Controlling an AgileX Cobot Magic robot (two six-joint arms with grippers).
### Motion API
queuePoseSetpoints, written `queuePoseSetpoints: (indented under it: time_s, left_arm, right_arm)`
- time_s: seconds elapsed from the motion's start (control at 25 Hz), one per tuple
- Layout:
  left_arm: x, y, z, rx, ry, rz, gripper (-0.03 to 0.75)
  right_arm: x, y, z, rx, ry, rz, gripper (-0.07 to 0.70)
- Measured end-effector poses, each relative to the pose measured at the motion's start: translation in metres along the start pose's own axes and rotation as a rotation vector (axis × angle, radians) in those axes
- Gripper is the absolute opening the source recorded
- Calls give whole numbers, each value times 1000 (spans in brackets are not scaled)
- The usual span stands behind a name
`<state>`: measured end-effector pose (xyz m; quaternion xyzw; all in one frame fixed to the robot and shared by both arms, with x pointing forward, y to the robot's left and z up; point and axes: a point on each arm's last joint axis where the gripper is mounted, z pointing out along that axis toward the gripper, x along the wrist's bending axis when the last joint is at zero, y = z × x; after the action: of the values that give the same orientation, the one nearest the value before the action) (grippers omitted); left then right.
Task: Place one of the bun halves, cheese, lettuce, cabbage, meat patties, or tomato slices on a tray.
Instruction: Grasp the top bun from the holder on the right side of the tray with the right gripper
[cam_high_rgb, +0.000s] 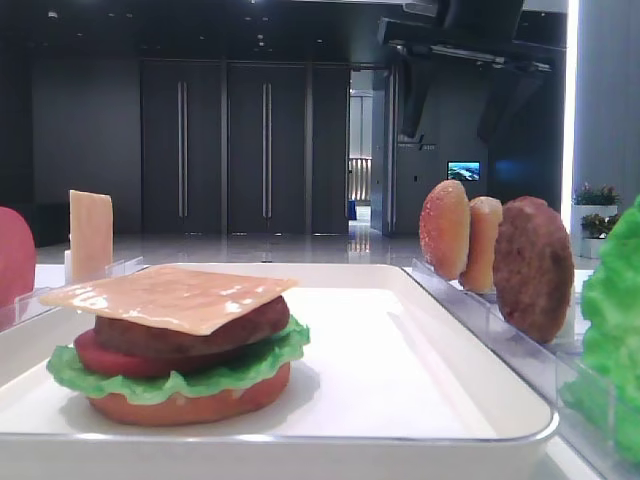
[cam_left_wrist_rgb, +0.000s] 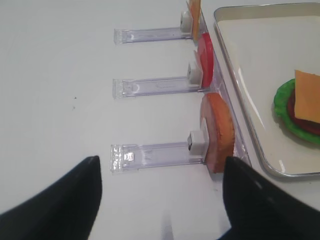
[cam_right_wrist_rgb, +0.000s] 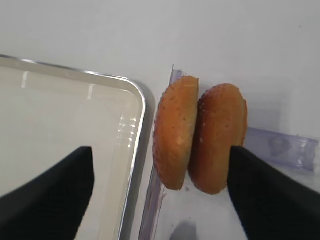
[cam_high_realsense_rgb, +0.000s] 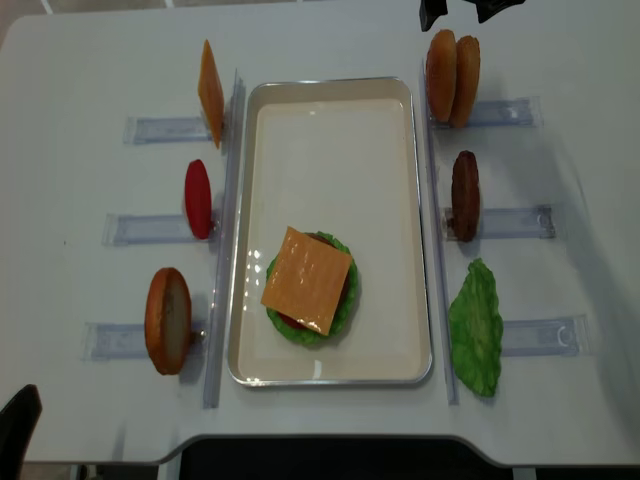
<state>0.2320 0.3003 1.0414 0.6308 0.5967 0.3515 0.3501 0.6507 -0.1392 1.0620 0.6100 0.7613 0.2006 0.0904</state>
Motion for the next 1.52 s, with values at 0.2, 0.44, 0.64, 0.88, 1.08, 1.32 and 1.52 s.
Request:
queuePoseSetpoints:
  time_s: [0.2,0.44,0.64,0.88,1.08,1.32,1.52]
  left_arm:
    - [0,0,0,0,0,0,576]
    - [0,0,0,0,0,0,576]
    - [0,0,0,0,0,0,576]
    - [0,0,0,0,0,0,576]
    - [0,0,0,0,0,0,576]
    - [0,0,0,0,0,0,576]
    - [0,0,0,0,0,0,576]
  right_arm:
    - [0,3,9,-28,2,1,526]
    - [0,9,11,-87,7,-1,528]
    - [-1,7,30,-52,2,1,529]
    - [-2,5,40,-24,-6,0,529]
    - [-2,5,40,-20,-6,0,526]
    - [-2,4,40,-16,-7,0,524]
    - [-2,4,40,-16,-6,0,524]
